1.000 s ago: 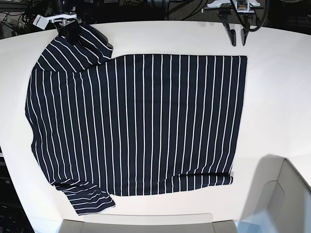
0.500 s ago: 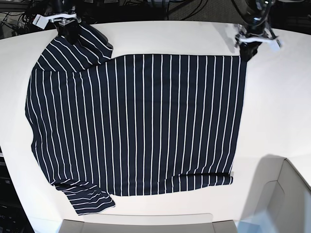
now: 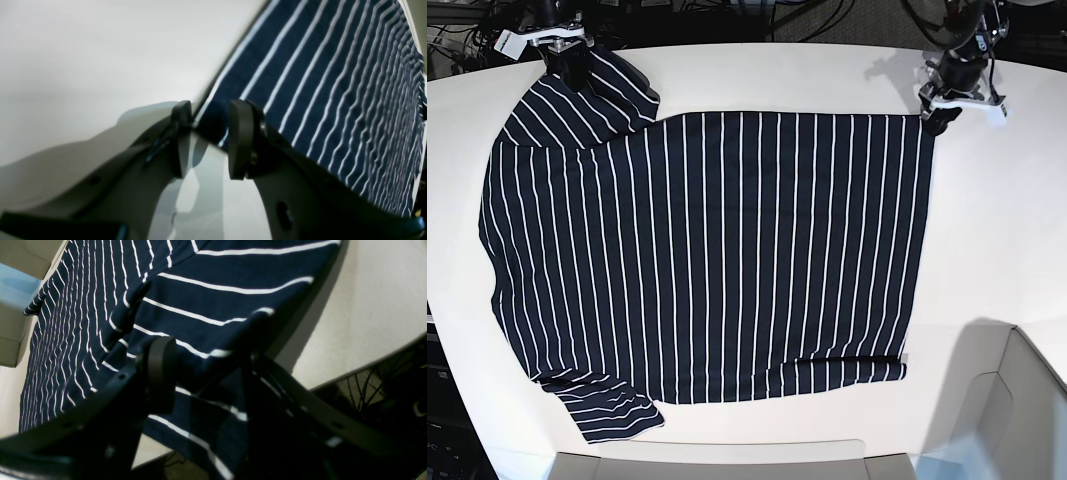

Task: Fold the T-shirt properly
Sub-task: 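Lower both grippers and pinch the shirt's shoulder corners, then lift the shoulder corners with both grippers and pull them toward the hem, then lay the folded shoulder edge down and release both grippers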

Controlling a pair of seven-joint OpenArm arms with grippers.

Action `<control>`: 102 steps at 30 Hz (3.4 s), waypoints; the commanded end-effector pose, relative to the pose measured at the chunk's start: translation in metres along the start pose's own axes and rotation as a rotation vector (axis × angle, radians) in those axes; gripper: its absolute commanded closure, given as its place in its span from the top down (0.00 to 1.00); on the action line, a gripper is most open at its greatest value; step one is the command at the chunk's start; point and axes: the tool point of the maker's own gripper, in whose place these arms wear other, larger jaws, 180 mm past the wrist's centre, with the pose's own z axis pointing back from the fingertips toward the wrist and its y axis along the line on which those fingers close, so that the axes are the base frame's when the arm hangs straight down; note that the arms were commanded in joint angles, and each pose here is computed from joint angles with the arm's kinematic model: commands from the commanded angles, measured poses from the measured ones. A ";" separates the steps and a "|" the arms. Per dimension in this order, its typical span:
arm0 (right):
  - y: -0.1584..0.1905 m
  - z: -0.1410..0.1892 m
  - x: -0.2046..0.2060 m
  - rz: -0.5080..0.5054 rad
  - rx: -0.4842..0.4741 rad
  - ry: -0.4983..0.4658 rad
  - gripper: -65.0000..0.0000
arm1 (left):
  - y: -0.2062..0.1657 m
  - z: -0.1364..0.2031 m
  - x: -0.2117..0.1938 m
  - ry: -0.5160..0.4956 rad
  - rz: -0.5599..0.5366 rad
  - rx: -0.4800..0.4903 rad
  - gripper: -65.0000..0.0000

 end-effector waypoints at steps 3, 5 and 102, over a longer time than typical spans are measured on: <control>-0.006 0.004 -0.006 0.018 -0.024 0.041 0.42 | -0.001 0.002 -0.008 0.034 -0.007 0.000 0.31; -0.007 0.005 -0.006 0.018 -0.025 0.042 0.42 | -0.005 0.000 -0.014 0.056 -0.019 -0.011 0.31; 0.129 -0.188 0.170 0.745 0.038 0.033 0.00 | -0.109 -0.083 0.163 -0.124 0.201 -0.069 0.00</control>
